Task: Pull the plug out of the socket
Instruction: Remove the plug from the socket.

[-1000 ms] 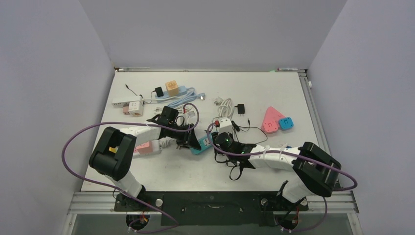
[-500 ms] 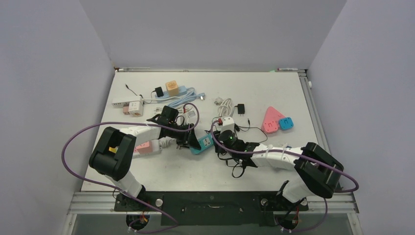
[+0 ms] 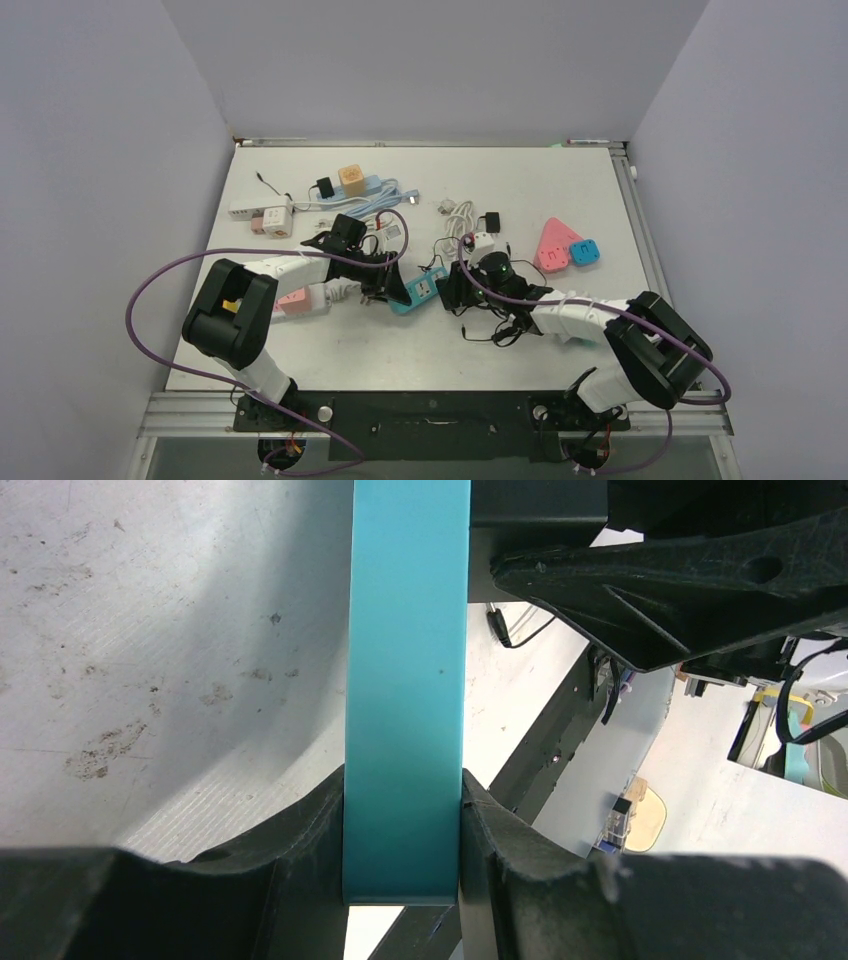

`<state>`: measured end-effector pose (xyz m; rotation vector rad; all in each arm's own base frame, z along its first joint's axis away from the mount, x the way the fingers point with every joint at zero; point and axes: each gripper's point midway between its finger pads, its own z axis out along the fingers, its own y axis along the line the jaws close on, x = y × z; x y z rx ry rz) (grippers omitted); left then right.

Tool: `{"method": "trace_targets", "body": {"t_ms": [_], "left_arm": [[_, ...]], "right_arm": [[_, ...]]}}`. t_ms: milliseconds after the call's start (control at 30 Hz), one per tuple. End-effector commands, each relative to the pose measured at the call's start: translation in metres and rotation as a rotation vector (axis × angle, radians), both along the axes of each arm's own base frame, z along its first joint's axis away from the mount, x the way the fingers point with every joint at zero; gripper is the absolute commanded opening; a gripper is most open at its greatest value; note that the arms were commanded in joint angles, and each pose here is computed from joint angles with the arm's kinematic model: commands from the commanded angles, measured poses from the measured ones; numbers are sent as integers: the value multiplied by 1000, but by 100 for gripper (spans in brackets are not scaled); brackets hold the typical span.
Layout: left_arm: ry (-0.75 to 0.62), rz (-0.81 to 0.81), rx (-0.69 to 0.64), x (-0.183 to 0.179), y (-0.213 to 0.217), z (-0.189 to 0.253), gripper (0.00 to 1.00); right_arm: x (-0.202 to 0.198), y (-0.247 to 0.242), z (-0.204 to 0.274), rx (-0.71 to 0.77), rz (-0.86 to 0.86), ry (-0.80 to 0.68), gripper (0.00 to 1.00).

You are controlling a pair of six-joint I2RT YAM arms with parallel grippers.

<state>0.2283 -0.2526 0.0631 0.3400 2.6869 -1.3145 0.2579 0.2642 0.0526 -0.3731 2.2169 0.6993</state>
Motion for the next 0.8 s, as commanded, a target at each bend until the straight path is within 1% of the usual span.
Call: {"method": "trace_targets", "body": {"t_ms": [0, 267, 400, 600, 767], "left_arm": [[6, 45, 51, 9, 3, -1, 0], [3, 46, 59, 9, 4, -1, 0], [2, 49, 67, 10, 5, -2, 0], [-2, 52, 75, 11, 6, -3, 0], [-1, 52, 77, 11, 6, -3, 0]], "right_arm": [[-11, 8, 10, 103, 92, 20, 5], [-7, 2, 8, 96, 85, 30, 5], [-3, -2, 6, 71, 45, 23, 5], [-1, -5, 5, -17, -38, -4, 5], [-4, -4, -1, -133, -103, -35, 5]]}}
